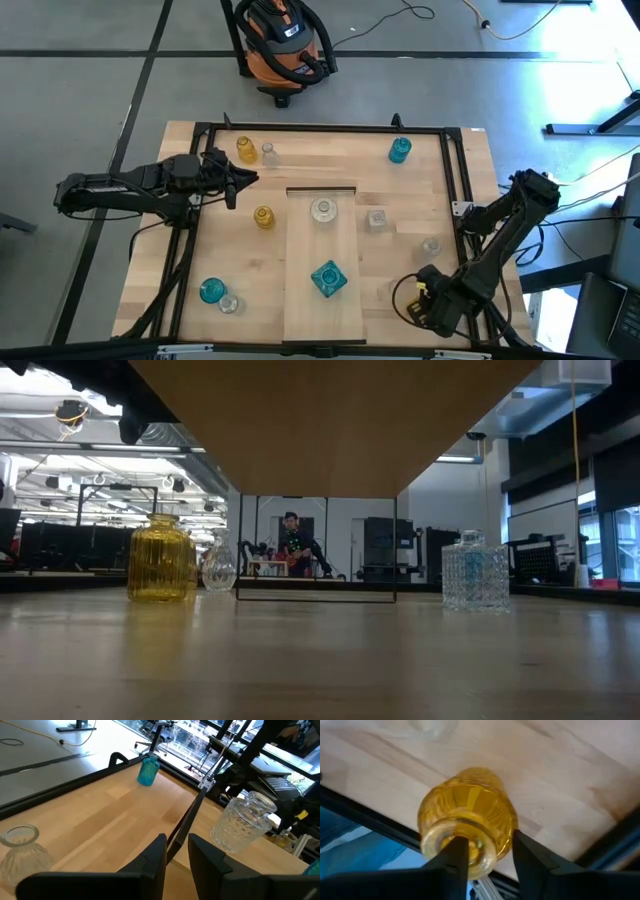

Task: Sort vases onto shelf
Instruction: Put the yellow vase on the shelf

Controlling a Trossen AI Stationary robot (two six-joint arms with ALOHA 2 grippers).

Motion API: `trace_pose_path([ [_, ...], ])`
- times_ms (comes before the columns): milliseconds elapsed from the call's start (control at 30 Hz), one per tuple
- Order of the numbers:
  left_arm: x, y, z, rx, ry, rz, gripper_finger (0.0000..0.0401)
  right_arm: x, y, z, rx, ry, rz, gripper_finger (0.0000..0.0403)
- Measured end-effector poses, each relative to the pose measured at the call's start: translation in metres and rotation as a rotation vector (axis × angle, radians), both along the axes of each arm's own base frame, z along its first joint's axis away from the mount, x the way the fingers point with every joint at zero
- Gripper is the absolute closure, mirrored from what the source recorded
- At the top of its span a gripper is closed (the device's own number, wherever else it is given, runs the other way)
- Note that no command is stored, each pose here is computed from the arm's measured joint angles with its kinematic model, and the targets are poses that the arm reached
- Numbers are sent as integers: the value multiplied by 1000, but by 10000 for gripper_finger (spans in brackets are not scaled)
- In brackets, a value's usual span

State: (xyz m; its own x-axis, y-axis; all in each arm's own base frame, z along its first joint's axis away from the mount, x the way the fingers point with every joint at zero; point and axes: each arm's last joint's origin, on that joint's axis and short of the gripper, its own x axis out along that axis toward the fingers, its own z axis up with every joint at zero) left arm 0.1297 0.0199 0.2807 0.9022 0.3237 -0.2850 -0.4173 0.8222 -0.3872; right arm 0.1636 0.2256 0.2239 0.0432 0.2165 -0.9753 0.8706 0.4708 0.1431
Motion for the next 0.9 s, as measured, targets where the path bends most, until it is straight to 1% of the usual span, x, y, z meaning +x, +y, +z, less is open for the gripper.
trace_pose_path([
  [33, 0, 0, 0, 0, 0, 0, 329, 1, -2, 1, 2, 0, 2, 318],
  [100, 0, 0, 0, 0, -1, 0, 329, 3, -7, 7, -1, -31, 28, 369],
  [133, 0, 0, 0, 0, -1, 1, 329, 6, -11, 11, 3, -47, 40, 383],
  [167, 0, 0, 0, 2, 0, 5, 329, 8, -15, 17, 7, -64, 48, 388],
  [233, 0, 0, 0, 3, 0, 10, 329, 12, -25, 31, 20, -73, 62, 386],
  [367, 0, 0, 0, 4, 0, 10, 329, 22, -48, 65, 30, -80, 164, 397],
  [500, 0, 0, 0, 4, 0, 11, 329, 28, -73, 106, -13, -78, 240, 399],
  [600, 0, 0, 0, 6, 0, 17, 329, 31, -95, 135, -72, -92, 247, 400],
  [700, 0, 1, 0, 11, 1, 36, 329, 39, -118, 160, -134, -194, 247, 401],
  [733, 0, 1, 0, 13, 1, 41, 329, 43, -126, 165, -149, -233, 243, 401],
  [800, -1, 1, 0, 15, 1, 46, 329, 55, -140, 170, -171, -248, 240, 401],
  [900, -1, 1, 0, 14, 1, 49, 329, 81, -156, 171, -169, -265, 290, 402],
])
